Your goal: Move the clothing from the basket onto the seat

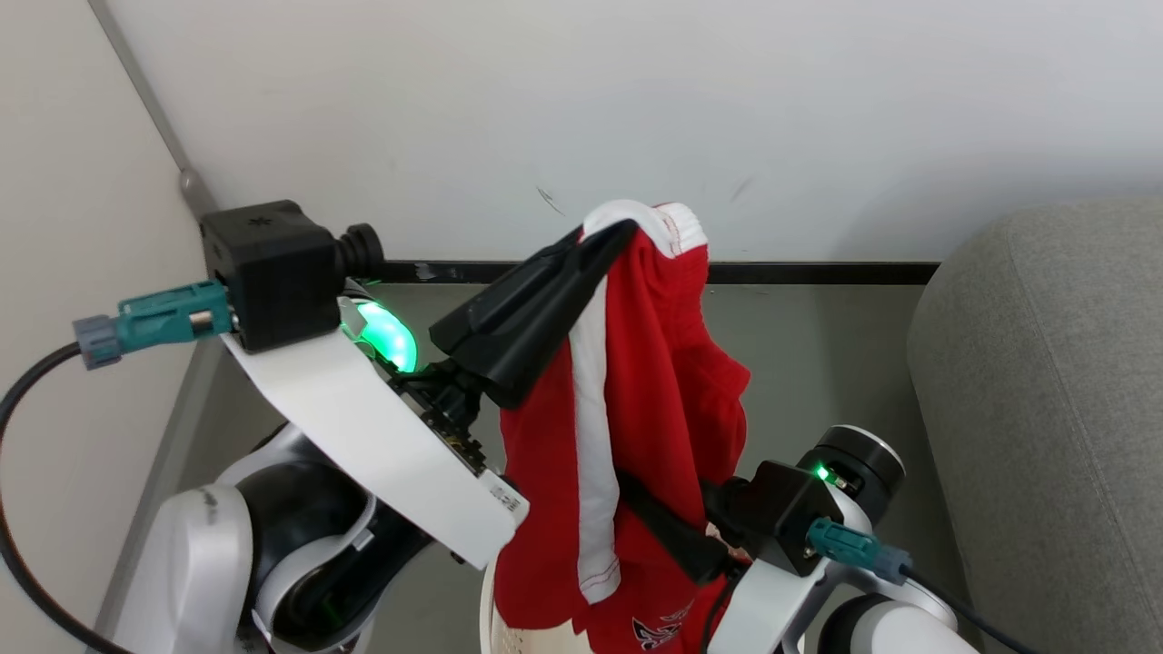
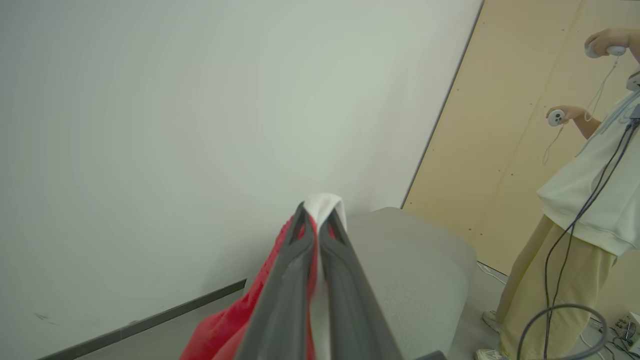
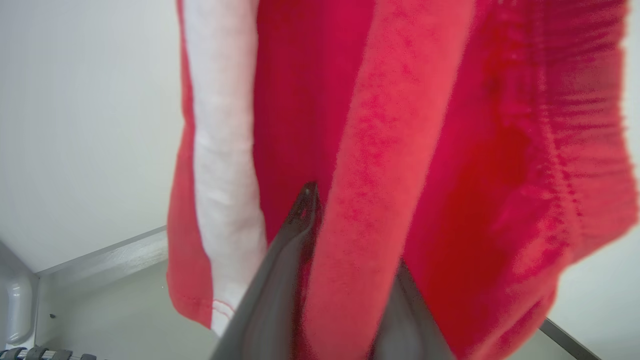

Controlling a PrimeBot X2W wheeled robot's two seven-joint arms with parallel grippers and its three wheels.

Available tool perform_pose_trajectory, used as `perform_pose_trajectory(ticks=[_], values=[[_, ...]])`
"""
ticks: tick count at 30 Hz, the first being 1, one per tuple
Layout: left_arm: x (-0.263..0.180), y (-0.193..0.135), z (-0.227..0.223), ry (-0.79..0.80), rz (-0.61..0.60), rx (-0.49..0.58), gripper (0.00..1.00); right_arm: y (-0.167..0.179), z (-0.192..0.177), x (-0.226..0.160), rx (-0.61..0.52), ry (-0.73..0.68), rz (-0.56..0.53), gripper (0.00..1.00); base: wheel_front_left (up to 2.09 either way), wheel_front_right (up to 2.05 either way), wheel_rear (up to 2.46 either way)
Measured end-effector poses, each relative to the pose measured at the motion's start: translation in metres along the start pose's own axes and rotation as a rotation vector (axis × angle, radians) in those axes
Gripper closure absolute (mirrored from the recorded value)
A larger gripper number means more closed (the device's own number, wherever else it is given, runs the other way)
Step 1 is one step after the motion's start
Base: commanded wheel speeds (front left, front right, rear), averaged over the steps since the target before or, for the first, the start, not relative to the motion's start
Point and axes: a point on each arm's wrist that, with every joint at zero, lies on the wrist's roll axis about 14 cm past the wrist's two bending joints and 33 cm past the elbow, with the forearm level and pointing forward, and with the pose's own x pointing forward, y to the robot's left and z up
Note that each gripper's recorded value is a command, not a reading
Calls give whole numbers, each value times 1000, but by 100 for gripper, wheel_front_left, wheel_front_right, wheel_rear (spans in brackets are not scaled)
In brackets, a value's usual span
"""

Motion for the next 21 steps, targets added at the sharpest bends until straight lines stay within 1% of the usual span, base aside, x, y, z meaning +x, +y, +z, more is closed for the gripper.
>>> perform_pose_trajectory(ticks=[6, 12, 18, 20, 21], values=[[-6, 30, 5, -13, 110, -1, 100, -8, 17, 1, 2, -61, -21, 100, 0, 0, 0], [-15, 62, 3, -7, 224, -3, 100, -10, 24, -1, 0, -88, -32, 100, 0, 0, 0], [-22, 77, -12, 29, 281, -17, 100, -14, 29, -4, -1, -105, -48, 100, 0, 0, 0], [-25, 83, -16, 50, 300, 11, 85, -18, 30, -5, 0, -110, -63, 100, 0, 0, 0], [-26, 85, -18, 53, 306, 7, 84, -20, 31, -6, -1, -112, -70, 100, 0, 0, 0]])
